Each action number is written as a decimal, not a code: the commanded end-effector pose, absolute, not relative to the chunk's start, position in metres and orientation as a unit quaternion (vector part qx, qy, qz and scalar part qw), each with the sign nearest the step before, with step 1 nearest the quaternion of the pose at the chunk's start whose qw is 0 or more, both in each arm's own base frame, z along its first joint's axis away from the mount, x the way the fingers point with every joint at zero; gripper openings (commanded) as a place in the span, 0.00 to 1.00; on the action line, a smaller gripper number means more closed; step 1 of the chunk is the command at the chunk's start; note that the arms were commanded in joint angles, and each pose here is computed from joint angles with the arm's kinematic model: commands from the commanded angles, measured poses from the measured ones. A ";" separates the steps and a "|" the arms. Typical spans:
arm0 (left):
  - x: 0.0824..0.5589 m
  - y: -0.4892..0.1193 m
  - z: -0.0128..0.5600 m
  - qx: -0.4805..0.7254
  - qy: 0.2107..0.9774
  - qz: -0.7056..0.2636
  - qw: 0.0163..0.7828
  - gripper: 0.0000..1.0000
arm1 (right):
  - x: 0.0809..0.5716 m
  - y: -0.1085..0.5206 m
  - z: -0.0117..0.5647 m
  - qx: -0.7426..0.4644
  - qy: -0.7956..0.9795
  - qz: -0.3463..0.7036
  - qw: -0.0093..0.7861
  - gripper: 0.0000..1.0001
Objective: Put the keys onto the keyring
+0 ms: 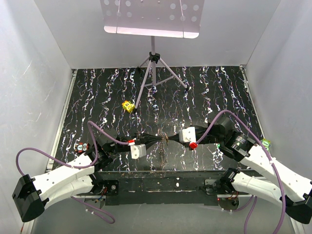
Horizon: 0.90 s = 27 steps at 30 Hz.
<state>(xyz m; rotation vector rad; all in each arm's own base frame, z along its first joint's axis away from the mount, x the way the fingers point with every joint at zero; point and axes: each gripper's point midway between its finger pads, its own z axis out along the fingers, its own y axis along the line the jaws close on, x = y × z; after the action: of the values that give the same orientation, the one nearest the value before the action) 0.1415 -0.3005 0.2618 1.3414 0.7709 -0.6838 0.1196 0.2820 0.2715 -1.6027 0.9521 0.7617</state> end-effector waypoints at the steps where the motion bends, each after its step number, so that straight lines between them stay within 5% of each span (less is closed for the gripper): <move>1: 0.138 -0.298 0.281 0.582 0.316 -0.299 0.687 0.00 | 0.118 0.286 0.282 -0.670 0.380 0.322 0.550 0.01; 27: 0.135 -0.300 0.281 0.581 0.312 -0.312 0.684 0.00 | 0.117 0.289 0.279 -0.674 0.377 0.326 0.546 0.01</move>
<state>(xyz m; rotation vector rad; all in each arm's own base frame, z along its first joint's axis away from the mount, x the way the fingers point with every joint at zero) 0.1395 -0.3010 0.2630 1.3368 0.7706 -0.7016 0.1185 0.2835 0.2682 -1.6104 0.9535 0.7674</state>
